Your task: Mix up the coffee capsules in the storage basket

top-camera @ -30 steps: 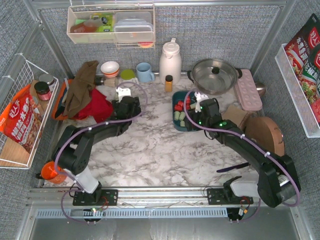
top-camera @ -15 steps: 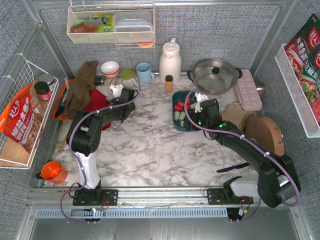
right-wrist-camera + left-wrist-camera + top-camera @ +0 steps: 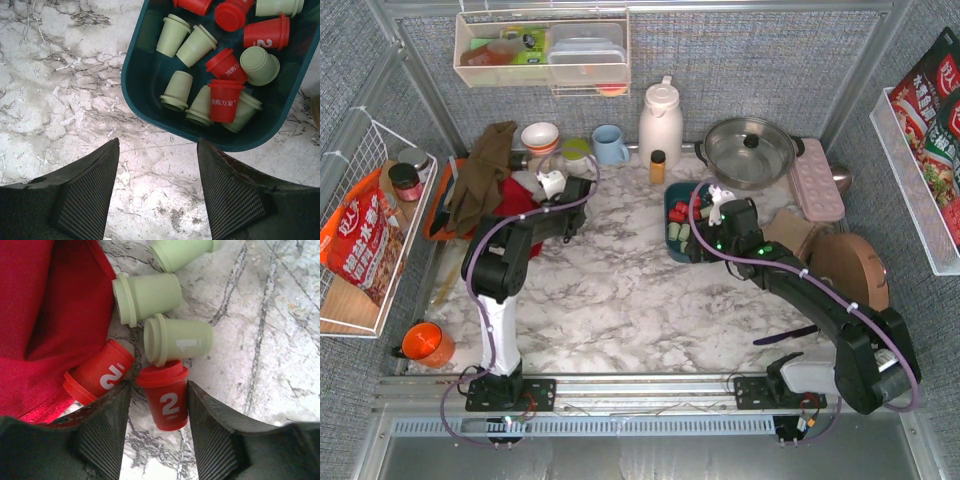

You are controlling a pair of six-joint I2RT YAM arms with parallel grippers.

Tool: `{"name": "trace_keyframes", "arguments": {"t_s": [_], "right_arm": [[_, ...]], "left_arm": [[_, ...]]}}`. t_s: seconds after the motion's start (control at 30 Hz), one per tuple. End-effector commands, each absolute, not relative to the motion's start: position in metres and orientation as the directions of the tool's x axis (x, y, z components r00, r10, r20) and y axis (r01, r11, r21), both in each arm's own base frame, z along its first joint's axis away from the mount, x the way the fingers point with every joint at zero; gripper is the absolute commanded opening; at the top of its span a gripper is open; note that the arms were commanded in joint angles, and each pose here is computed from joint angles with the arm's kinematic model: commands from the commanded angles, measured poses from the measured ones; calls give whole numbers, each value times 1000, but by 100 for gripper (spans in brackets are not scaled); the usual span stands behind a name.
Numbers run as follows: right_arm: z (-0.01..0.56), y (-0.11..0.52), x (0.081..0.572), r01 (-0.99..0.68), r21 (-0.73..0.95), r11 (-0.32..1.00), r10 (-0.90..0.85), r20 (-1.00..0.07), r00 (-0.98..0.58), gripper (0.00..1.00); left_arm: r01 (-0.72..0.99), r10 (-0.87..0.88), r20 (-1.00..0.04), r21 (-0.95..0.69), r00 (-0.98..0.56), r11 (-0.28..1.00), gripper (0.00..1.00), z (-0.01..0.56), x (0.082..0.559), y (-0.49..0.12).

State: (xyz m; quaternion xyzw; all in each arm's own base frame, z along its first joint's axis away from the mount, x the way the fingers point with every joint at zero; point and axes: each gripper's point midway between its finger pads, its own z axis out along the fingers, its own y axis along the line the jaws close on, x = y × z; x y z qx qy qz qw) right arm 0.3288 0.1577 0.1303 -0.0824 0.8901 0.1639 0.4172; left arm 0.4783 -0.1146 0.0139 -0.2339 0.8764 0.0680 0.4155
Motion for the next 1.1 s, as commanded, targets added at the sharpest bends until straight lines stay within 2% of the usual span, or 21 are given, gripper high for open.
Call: {"name": "trace_keyframes", "arguments": {"t_s": [0.0, 0.2, 0.37, 0.5, 0.63, 0.73, 0.87, 0.97, 1.07], "right_arm": [[134, 163, 333, -293, 240, 926, 3, -779, -627, 68], [132, 163, 333, -293, 238, 926, -2, -773, -635, 68], [131, 163, 333, -292, 237, 927, -2, -772, -635, 68], [132, 163, 333, -292, 238, 926, -2, -772, -635, 68], [136, 168, 331, -315, 258, 914, 1, -775, -632, 68], [148, 179, 327, -361, 304, 882, 15, -783, -622, 68], [172, 197, 316, -427, 378, 821, 31, -777, -628, 68], [187, 211, 301, -470, 419, 777, 22, -764, -645, 68], [197, 225, 286, -511, 436, 741, -6, -757, -653, 68]], "left_arm": [[-488, -352, -763, -56, -541, 871, 54, 11, 480, -107], [-468, -372, -745, -91, -553, 879, 40, 7, 476, -113], [-401, -379, -737, -160, -559, 902, 39, 28, 468, -126], [-232, -323, -773, -232, -545, 945, 38, 59, 449, -150], [70, -143, -857, -204, -496, 976, 37, 95, 422, -192], [366, 7, -944, -121, -330, 923, 38, 127, 388, -237], [687, 68, -997, 30, -27, 726, 35, 159, 324, -280], [792, 13, -978, 176, 209, 585, 35, 185, 281, -294], [803, -31, -936, 284, 351, 524, 35, 199, 260, -303]]}}
